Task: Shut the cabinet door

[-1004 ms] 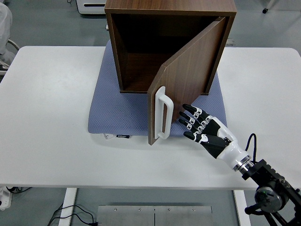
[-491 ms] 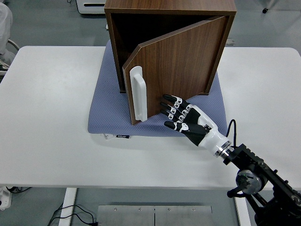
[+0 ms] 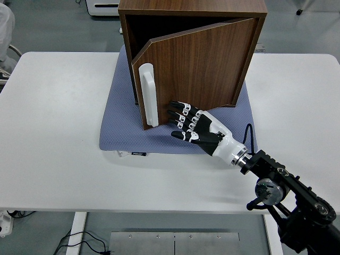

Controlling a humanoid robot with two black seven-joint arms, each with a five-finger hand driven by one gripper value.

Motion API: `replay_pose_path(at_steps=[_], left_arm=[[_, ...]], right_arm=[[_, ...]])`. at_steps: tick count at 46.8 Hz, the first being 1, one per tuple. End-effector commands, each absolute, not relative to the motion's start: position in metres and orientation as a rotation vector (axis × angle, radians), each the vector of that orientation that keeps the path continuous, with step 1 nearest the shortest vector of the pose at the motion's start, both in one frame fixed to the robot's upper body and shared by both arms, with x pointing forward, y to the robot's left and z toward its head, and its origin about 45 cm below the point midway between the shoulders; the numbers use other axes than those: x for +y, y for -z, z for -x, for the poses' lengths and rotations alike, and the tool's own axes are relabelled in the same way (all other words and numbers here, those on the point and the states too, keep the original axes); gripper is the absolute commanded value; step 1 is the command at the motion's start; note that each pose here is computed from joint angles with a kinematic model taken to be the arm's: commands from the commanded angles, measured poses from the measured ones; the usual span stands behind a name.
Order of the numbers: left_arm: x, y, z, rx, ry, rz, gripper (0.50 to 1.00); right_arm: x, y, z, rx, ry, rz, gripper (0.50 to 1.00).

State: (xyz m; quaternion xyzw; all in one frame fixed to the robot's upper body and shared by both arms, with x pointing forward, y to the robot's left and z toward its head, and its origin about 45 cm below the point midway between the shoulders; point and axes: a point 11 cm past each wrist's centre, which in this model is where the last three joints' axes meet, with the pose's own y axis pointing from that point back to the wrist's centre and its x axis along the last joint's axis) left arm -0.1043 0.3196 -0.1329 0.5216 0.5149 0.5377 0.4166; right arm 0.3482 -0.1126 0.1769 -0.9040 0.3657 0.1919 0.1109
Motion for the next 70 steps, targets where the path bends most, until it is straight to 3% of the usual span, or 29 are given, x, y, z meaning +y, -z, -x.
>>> replay_pose_path(at_steps=[1, 70], left_arm=[[0.320, 0.133, 0.104, 1.292, -1.350, -1.309, 1.000], [0.320, 0.133, 0.104, 1.292, -1.350, -1.309, 1.000]], right_arm=[[-0.113, -0.179, -0.354, 1.080, -0.553, 2.659, 1.000], [-0.133, -0.218, -0.426, 1.321, -0.519, 2.510, 1.000]])
